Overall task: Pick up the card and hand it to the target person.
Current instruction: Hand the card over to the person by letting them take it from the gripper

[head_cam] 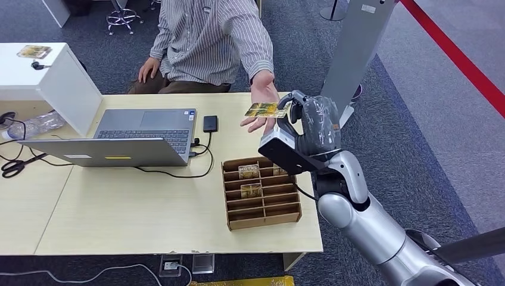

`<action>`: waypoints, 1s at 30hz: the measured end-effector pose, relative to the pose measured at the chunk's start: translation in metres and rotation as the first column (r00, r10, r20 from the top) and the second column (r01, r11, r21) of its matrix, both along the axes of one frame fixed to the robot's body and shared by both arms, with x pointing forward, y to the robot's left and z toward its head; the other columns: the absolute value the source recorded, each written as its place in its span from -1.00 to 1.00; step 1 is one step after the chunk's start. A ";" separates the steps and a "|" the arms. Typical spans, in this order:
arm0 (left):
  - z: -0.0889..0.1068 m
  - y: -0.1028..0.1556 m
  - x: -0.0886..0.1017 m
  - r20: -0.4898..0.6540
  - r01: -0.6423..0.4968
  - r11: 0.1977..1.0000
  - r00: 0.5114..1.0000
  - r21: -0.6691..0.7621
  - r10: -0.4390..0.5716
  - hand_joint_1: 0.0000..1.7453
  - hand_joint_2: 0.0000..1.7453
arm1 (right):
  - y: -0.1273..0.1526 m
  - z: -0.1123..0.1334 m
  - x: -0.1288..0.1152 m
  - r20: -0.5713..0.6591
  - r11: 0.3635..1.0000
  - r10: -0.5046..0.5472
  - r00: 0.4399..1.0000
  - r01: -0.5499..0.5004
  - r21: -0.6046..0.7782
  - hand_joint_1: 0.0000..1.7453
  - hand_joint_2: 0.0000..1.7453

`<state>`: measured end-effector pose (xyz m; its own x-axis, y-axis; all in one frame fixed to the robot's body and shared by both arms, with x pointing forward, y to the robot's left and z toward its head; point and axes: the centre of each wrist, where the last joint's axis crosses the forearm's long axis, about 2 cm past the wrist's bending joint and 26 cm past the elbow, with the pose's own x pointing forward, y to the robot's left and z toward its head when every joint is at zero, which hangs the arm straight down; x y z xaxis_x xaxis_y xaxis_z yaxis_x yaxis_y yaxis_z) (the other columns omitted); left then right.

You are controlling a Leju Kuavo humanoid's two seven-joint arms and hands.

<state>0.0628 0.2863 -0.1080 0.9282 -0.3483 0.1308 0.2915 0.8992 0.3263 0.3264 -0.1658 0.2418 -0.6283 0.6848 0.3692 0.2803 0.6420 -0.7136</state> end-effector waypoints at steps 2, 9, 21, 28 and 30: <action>0.000 0.000 0.000 0.000 0.003 1.000 1.000 0.000 -0.003 -1.00 1.00 | 0.002 -0.006 0.006 -0.003 1.000 -0.020 1.000 0.020 -0.005 1.00 1.00; 0.000 -0.001 0.000 -0.002 0.013 1.000 1.000 0.000 -0.013 -1.00 1.00 | 0.008 -0.028 0.024 -0.019 0.992 -0.105 0.994 0.103 -0.077 1.00 1.00; 0.000 -0.002 -0.001 -0.013 0.025 0.998 1.000 -0.050 -0.025 -1.00 1.00 | 0.011 -0.050 0.032 -0.071 0.975 -0.169 0.983 0.156 -0.157 0.00 1.00; 0.000 -0.002 -0.001 -0.003 0.024 0.998 1.000 -0.054 -0.024 -1.00 -1.00 | 0.009 -0.055 0.033 -0.085 0.973 -0.179 0.980 0.164 -0.163 -1.00 1.00; 0.000 -0.002 -0.001 -0.004 0.014 0.999 1.000 -0.049 -0.014 -1.00 -1.00 | 0.008 -0.056 0.033 -0.108 0.978 -0.173 0.979 0.157 -0.140 -1.00 1.00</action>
<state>0.0621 0.2843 -0.1083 0.9238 -0.3546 0.1441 0.3055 0.9099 0.2806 0.3589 -0.1573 0.1859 -0.4598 0.8223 0.3354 0.2828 0.4936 -0.8224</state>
